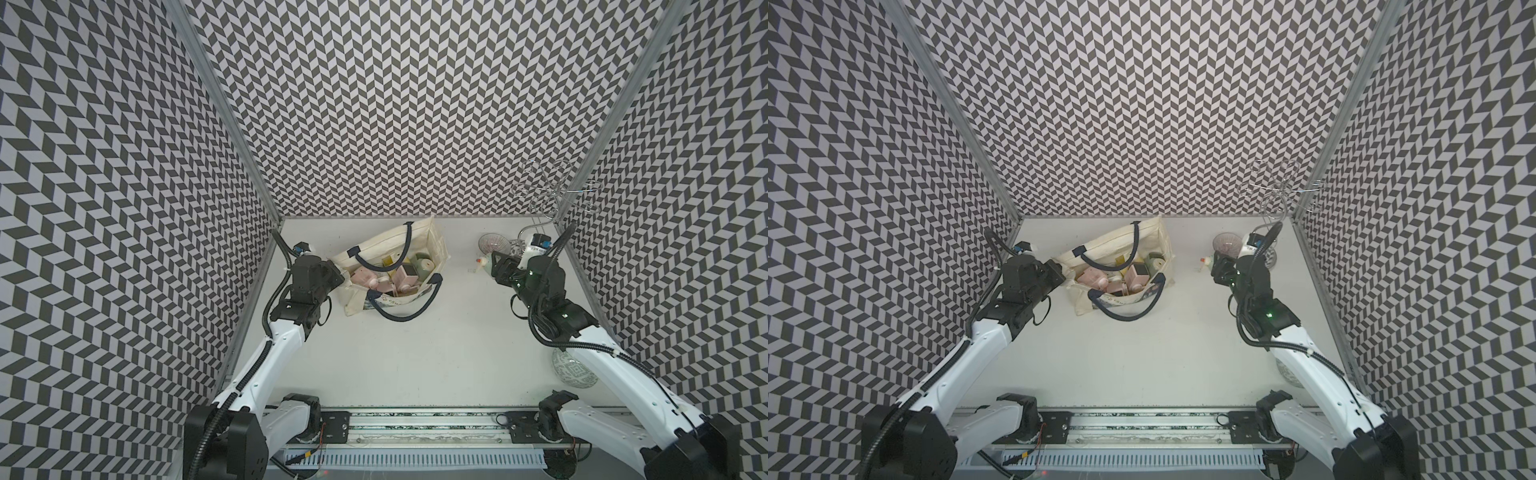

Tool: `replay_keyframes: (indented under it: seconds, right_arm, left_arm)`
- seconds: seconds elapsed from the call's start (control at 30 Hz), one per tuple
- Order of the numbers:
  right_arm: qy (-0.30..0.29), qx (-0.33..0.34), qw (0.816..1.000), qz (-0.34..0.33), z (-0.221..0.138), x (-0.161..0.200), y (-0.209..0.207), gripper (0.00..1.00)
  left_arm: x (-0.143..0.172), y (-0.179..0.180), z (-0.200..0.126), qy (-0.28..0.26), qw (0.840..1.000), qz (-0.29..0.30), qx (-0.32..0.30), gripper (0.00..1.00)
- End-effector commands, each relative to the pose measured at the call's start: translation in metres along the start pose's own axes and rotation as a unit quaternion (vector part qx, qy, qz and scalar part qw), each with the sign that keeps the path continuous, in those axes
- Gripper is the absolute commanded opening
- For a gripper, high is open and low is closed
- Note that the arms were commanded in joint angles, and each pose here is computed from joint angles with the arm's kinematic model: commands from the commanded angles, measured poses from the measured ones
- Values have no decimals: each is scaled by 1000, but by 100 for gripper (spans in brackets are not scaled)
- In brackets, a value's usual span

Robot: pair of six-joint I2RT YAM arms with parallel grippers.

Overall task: Take out the pencil sharpeners from the tote bags
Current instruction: Place the pencil sharpener at the center of the board.

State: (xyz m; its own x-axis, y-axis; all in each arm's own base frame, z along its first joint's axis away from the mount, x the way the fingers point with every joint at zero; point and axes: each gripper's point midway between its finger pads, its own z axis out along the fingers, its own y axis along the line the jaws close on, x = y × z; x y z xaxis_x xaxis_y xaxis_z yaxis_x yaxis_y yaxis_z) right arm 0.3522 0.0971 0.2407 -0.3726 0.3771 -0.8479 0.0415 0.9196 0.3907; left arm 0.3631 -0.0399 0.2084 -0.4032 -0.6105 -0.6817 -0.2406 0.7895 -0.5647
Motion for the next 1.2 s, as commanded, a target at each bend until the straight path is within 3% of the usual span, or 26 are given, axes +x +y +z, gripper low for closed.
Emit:
replay_keyframes:
  seconds: [0.0,0.27,0.43,0.93,1.17]
  right_arm:
    - [-18,6,1000,17,23,10,-6,36]
    - [33,31,999,-7,91,56,-13,37]
    - [19,32,999,-24,111,60,-13,39]
    - [43,7,999,-28,95,115,-34,55]
    - [51,1,998,-33,81,128,-31,73]
  left_arm:
    - [-3,6,-5,-11,1000,-18,-4,0]
    - [7,4,-3,12,1000,-10,11,0]
    - [20,7,-2,32,999,-9,21,0]
    - [49,16,5,56,997,-13,44,0]
    - [51,16,5,58,997,-14,45,0]
